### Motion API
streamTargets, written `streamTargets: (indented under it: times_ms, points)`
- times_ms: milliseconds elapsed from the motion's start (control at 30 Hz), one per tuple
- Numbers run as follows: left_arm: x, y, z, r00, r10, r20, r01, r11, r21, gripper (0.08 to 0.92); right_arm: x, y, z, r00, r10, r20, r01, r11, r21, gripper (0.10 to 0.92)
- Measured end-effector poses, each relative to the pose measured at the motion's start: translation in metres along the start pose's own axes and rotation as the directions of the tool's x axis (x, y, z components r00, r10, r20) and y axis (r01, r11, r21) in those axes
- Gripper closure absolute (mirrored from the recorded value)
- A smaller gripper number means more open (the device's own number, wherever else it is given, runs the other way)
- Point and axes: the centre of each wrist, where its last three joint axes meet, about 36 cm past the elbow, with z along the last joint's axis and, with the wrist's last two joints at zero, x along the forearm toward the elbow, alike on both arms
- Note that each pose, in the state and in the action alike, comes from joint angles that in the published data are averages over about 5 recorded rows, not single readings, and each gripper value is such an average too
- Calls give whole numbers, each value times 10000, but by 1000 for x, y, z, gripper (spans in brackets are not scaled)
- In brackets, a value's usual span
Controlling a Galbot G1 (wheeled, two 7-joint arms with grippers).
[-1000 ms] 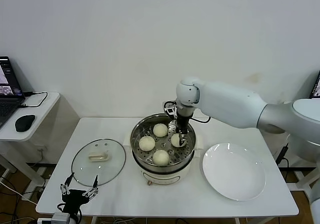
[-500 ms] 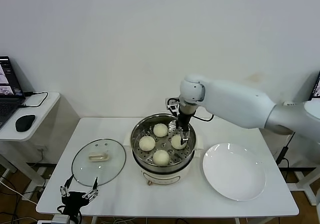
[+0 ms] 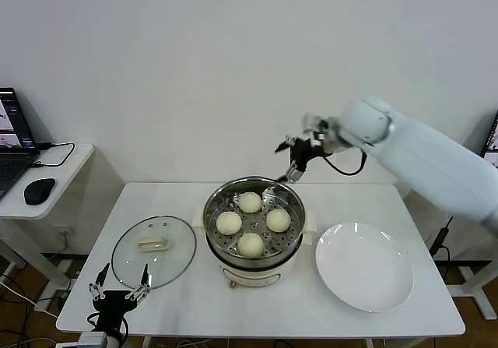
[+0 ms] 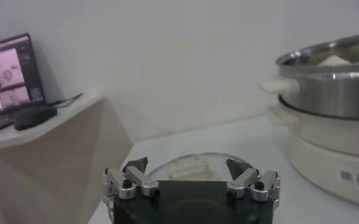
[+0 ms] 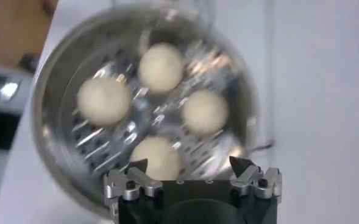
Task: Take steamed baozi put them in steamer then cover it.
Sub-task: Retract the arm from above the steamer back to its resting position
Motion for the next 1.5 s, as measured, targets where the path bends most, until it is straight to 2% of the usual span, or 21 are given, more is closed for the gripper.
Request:
streamTargets:
  times_ms: [167, 367, 533, 733, 800, 900, 1067, 1233, 1333, 1500]
  points:
    - [-2, -2, 3, 9999, 28, 144, -28, 10000, 22, 177, 24, 33, 38, 9565, 2481, 1536, -2268, 9633, -1435, 200]
    - [-11, 3, 5, 9995, 99, 296, -86, 9990, -434, 177, 33, 92, 83, 8398, 4926, 2284, -4022, 8470, -3477, 199]
    - [-24, 10, 5, 9990, 109, 430, -59, 9933, -1155, 177, 33, 154, 119, 7304, 6539, 1976, -4879, 7018, -5190, 200]
    - [-40, 16, 10, 9975, 23, 705, 193, 9526, -3038, 177, 41, 230, 161, 6322, 7719, 673, -5520, 5096, -6600, 199]
    - [-45, 17, 13, 9969, 54, 782, 261, 9177, -3963, 177, 45, 250, 171, 6096, 7924, 215, -5696, 4567, -6834, 200]
    - [-50, 19, 18, 9968, 235, 769, 227, 8350, -5498, 177, 51, 274, 181, 5752, 8172, -363, -5958, 3881, -7031, 200]
    - [-61, 17, 29, 9964, 588, 611, 102, 6318, -7750, 177, 60, 304, 189, 5306, 8409, -1065, -6308, 3078, -7123, 199]
    - [-76, 12, 43, 9967, 558, 594, 288, 4409, -8971, 177, 69, 326, 195, 4957, 8546, -1546, -6611, 2559, -7053, 200]
    - [-88, 10, 53, 9956, 455, 819, 590, 3741, -9255, 177, 73, 337, 198, 4836, 8567, -1796, -6761, 2352, -6983, 199]
    - [-105, 6, 64, 9936, 504, 1013, 818, 2980, -9511, 177, 77, 352, 203, 4740, 8543, -2132, -6947, 2141, -6867, 200]
